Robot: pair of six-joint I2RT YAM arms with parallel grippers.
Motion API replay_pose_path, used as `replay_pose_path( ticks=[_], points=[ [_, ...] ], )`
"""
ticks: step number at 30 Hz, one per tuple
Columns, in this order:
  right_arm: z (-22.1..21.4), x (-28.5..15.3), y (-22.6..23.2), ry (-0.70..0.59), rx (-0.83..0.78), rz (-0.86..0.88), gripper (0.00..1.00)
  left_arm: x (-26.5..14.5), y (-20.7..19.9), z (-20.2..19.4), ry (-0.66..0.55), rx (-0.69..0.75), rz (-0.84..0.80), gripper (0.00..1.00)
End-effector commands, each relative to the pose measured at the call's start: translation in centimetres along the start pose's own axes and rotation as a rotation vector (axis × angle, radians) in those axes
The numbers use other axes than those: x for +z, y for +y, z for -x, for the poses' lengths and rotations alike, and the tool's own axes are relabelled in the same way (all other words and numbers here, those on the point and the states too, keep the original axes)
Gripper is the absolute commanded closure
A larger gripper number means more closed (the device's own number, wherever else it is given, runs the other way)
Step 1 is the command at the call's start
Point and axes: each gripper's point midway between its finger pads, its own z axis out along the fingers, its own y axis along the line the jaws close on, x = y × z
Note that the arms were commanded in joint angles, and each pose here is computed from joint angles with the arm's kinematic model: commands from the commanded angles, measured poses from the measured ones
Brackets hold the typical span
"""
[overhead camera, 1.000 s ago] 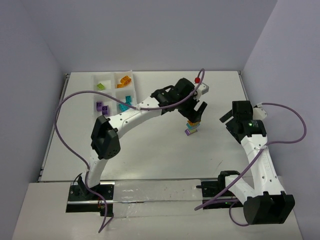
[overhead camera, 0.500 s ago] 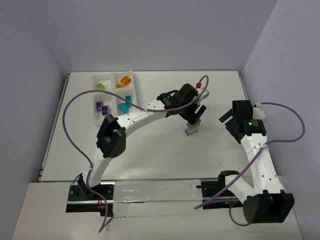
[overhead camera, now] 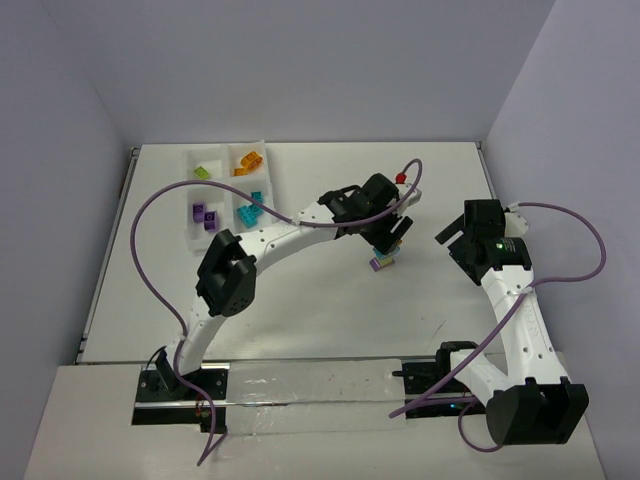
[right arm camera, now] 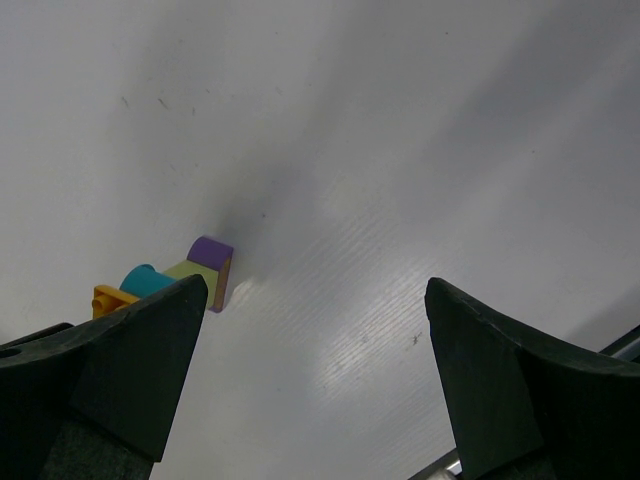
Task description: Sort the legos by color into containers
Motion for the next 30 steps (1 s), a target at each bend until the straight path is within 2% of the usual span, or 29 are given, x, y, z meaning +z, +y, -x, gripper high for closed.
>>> replay_pose_path(
  ticks=[1,10,14,17,19,22,24,26,28,30],
  points=[
    [1.8,-0.5,1.3,-0.054,0.017,0.046,0.03,0.8,-1.1,0.7,-0.026,0.041,-0.007,0.27],
    [1.8,-0.6,1.5,-0.051,0.012,0.057,0.03,1.6,-0.9,0.1,-0.007,0.035,0.017,0.43],
    [1.8,-0.7,1.7,-0.047,0.009,0.067,0.03,1.3,-0.9,0.4,-0.017,0.029,0.022,0.56],
    [1.6,-0.6,2.0,-0.037,0.005,0.082,0.03,0.5,-0.9,1.1,-0.038,0.024,0.023,0.79],
    [1.5,-0.7,2.5,-0.029,-0.005,0.112,0.03,-0.5,-0.5,2.0,-0.058,0.007,0.027,1.00],
    [1.2,-1.1,3.7,-0.008,-0.047,0.187,0.04,-2.7,1.5,3.5,-0.096,-0.081,-0.001,1.00],
    [0.7,-1.7,5.7,0.020,-0.090,0.303,0.04,-4.5,2.8,4.2,-0.130,-0.182,-0.068,1.00],
    [0.0,-2.5,7.7,0.051,-0.152,0.432,0.05,-6.5,4.4,4.8,-0.173,-0.296,-0.177,1.00],
    [-1.3,-3.6,9.6,0.110,-0.191,0.573,0.05,-10.0,4.3,6.0,-0.238,-0.408,-0.358,1.00],
    [-2.4,-4.6,11.3,0.147,-0.209,0.697,0.06,-11.4,5.9,6.1,-0.308,-0.475,-0.458,1.00]
  ],
)
